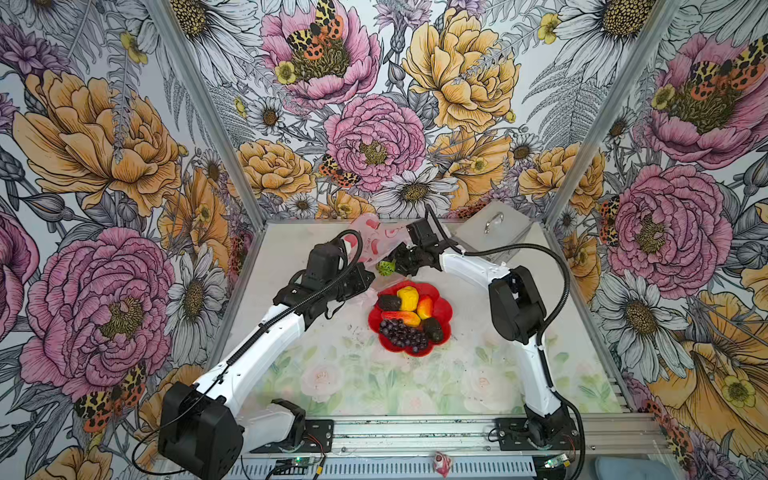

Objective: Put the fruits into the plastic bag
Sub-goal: 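Carry the green lime into the pink bag and release it, then withdraw the right gripper from the bag and move it over the bowl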

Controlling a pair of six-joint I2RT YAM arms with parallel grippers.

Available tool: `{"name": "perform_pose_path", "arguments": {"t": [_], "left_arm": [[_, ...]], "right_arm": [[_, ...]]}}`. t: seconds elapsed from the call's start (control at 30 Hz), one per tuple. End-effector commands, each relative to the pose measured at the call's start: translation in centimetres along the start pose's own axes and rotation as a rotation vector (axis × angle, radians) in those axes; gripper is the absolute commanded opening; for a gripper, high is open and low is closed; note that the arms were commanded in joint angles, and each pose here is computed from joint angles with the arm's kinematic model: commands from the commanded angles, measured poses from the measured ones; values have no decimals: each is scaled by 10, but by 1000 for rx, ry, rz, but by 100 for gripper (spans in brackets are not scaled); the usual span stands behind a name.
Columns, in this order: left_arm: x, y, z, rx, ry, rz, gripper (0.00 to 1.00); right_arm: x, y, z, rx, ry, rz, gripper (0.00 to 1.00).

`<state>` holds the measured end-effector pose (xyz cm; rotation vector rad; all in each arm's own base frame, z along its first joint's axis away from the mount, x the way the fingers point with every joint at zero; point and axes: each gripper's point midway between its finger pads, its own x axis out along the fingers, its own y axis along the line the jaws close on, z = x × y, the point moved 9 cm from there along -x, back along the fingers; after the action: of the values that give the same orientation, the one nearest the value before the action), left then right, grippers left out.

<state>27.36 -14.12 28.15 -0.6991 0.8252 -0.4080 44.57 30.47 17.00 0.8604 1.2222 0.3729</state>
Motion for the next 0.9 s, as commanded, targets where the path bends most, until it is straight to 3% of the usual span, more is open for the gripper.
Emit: {"name": "perform_pose_path", "arguments": {"t": [0.0, 0.3, 0.5, 0.87], "left_arm": [[-6, -3, 9, 31, -51, -19, 0], [-7, 4, 19, 14, -73, -23, 0], [-8, 8, 23, 4, -84, -16, 0], [-10, 15, 26, -13, -83, -15, 0]], "right_arm": [[3, 11, 9, -1, -15, 54, 65], [2, 35, 16, -56, -5, 138, 74], [-1, 42, 17, -67, -6, 158, 98], [-21, 56, 8, -113, -1, 187, 99]]}}
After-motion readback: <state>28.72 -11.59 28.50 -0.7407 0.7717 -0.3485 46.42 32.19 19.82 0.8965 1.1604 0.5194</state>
